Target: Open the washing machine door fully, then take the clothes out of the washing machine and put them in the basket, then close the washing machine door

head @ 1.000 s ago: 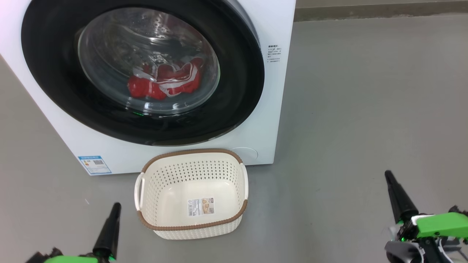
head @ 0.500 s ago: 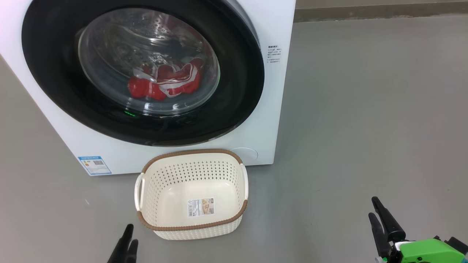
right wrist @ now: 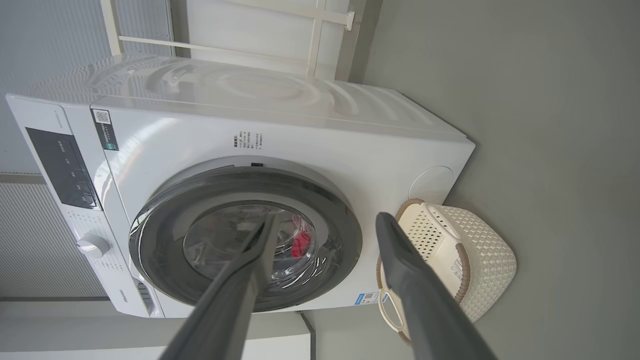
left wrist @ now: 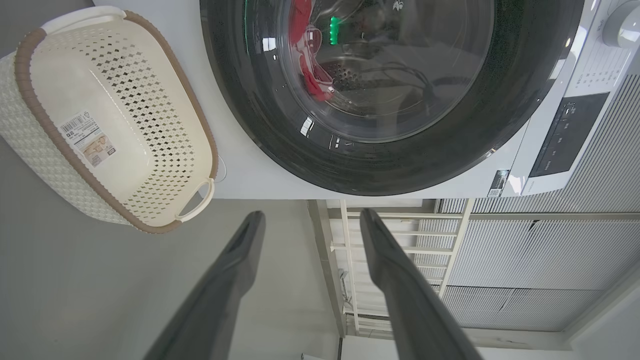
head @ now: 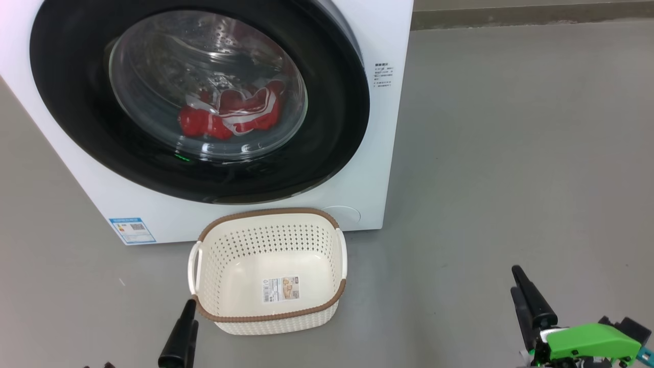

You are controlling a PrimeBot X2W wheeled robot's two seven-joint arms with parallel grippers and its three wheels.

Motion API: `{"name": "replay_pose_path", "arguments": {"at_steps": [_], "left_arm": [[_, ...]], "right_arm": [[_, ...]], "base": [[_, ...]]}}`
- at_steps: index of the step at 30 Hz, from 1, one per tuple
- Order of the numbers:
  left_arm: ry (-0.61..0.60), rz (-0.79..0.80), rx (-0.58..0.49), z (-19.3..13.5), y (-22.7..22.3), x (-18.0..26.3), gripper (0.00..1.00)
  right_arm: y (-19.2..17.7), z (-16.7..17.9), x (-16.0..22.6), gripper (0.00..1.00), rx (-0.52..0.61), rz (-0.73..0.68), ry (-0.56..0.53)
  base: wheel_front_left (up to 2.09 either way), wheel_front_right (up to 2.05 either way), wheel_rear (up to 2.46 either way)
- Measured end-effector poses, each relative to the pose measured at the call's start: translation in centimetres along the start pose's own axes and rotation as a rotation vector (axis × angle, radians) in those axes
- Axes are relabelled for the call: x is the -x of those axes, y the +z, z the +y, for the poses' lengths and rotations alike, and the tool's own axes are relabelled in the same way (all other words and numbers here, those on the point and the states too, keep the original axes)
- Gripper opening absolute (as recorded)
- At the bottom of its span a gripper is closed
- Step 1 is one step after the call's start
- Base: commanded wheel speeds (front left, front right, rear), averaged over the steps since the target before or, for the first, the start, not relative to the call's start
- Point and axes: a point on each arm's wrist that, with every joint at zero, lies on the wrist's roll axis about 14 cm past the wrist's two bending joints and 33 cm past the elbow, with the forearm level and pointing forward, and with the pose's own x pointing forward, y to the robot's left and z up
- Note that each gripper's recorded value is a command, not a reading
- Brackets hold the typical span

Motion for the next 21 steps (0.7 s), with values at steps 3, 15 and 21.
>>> {"name": "replay_pose_path", "arguments": {"at_steps": [3, 15, 21], "left_arm": [[-0.007, -0.003, -0.025, -0.3, 0.0, -0.1, 1.0], [-0.034, -0.005, -0.182, -1.5, -0.3, -0.7, 1.0], [-0.03, -0.01, -0.284, -1.5, -0.3, -0.7, 1.0]], "right_arm": [[0.0, 0.5, -0.3, 1.0, 0.022, 0.001, 0.012], [-0.3, 1.1, -0.8, 1.0, 0.197, 0.002, 0.025], [-0.2, 1.8, -1.2, 1.0, 0.295, -0.007, 0.044]], "base": [[0.0, 0.0, 0.0], [0.0, 0.0, 0.0], [0.0, 0.0, 0.0]]}}
